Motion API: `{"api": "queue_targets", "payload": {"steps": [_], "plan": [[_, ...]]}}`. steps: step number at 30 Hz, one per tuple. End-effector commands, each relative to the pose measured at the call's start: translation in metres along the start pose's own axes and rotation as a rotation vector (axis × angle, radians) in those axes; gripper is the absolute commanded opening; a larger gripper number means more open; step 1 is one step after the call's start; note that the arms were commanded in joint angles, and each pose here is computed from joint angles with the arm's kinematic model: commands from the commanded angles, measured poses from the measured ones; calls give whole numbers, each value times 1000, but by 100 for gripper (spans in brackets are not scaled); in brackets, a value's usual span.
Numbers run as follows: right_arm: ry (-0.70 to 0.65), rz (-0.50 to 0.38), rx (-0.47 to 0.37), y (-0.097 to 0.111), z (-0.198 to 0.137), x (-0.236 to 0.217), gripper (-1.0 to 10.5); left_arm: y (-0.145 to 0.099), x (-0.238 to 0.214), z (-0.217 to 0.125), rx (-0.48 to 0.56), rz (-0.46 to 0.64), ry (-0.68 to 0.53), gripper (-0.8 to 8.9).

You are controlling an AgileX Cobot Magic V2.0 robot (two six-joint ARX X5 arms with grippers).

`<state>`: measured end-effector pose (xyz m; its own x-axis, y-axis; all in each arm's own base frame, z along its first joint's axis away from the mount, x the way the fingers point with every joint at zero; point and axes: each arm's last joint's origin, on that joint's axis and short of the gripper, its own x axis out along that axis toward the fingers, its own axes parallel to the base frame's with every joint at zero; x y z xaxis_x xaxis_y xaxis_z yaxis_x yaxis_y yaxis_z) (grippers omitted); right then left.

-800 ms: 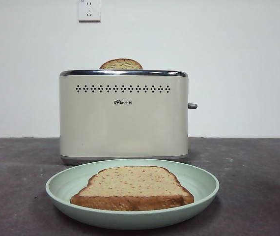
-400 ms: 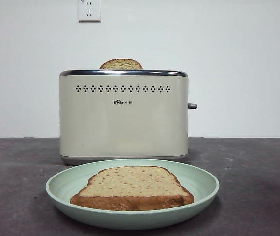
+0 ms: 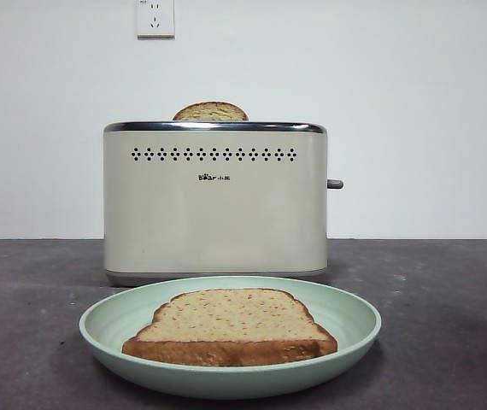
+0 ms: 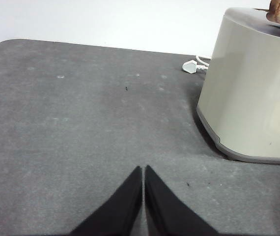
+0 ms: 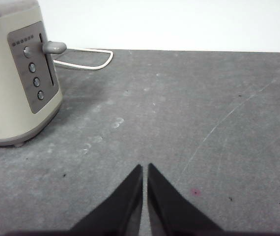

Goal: Take the bread from the toaster,put the bread on the plate,put the plate on the table

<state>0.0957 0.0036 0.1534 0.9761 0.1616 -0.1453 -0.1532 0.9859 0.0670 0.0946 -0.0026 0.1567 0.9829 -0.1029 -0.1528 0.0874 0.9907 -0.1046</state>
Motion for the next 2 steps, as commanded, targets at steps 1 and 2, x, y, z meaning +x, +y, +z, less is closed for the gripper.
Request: {"api": "queue_targets", "payload": {"steps": [1, 2], "plan": [[2, -4, 11, 0, -1, 0, 4, 1, 1, -7, -6, 3, 38, 7], [2, -4, 11, 0, -1, 0, 4, 1, 1, -7, -6, 3, 38, 7]]}}
